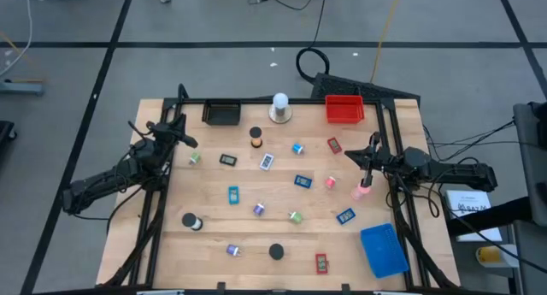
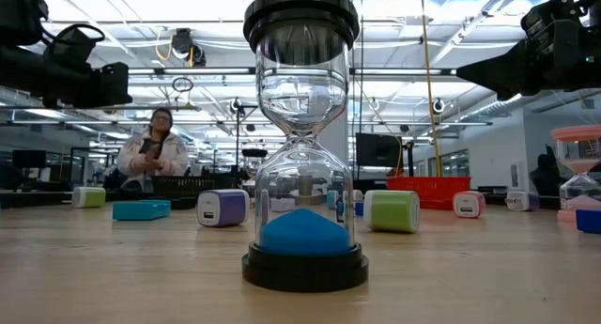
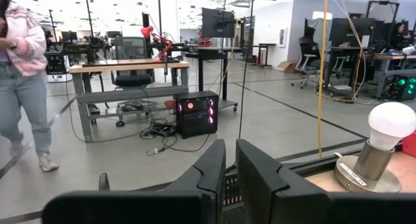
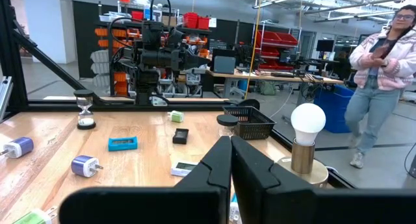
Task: Pick & Place Office items
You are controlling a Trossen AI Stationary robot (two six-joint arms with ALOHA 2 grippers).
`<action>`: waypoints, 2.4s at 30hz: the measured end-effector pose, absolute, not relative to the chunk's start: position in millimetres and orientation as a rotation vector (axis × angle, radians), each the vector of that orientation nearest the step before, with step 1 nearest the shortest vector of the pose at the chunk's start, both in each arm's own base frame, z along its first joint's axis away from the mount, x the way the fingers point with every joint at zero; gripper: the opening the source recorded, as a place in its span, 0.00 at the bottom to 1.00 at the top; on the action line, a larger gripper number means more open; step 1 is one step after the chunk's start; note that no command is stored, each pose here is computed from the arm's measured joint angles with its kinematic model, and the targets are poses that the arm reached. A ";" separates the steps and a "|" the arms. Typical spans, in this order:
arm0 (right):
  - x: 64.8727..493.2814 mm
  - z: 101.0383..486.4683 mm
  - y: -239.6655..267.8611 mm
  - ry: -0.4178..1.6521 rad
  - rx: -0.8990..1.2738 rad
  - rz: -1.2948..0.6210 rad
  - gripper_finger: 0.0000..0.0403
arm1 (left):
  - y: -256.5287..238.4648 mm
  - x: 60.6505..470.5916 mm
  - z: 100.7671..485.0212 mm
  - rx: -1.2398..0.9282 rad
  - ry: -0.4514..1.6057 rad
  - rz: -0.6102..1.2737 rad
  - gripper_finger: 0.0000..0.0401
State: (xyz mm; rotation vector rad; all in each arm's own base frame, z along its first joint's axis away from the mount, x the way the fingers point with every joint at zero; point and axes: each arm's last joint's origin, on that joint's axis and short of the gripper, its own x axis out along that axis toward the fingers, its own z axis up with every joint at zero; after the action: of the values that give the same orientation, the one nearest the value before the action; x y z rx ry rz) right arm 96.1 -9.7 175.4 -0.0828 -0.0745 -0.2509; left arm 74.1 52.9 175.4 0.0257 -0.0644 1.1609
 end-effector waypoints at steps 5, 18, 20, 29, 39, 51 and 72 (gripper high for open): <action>96.1 175.4 -9.8 -0.074 -0.083 -0.252 0.01 | 52.9 74.1 175.3 0.026 -0.064 1.161 0.10; 96.1 175.5 -9.8 -0.075 -0.083 -0.251 0.01 | 52.9 74.1 175.5 0.025 -0.065 1.161 0.10; 96.1 175.5 -9.7 -0.075 -0.083 -0.251 0.01 | 52.9 74.0 175.5 0.026 -0.064 1.161 0.10; 96.1 175.4 -9.7 -0.074 -0.083 -0.251 0.01 | 52.9 74.1 175.4 0.025 -0.064 1.161 0.10; 96.1 175.5 -9.8 -0.075 -0.083 -0.251 0.01 | 52.8 74.1 175.4 0.026 -0.064 1.161 0.10; 96.1 175.5 -9.8 -0.075 -0.083 -0.251 0.01 | 52.9 74.1 175.4 0.026 -0.064 1.161 0.10; 93.1 194.4 -9.7 -0.303 0.187 -0.223 0.01 | 52.9 74.1 175.4 0.026 -0.064 1.161 0.10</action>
State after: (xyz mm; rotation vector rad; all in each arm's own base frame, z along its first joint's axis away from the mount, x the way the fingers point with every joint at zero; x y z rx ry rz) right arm 93.1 -9.7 194.4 0.1870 -0.3029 -0.2228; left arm 74.1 52.9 175.4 0.0258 -0.0643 1.1608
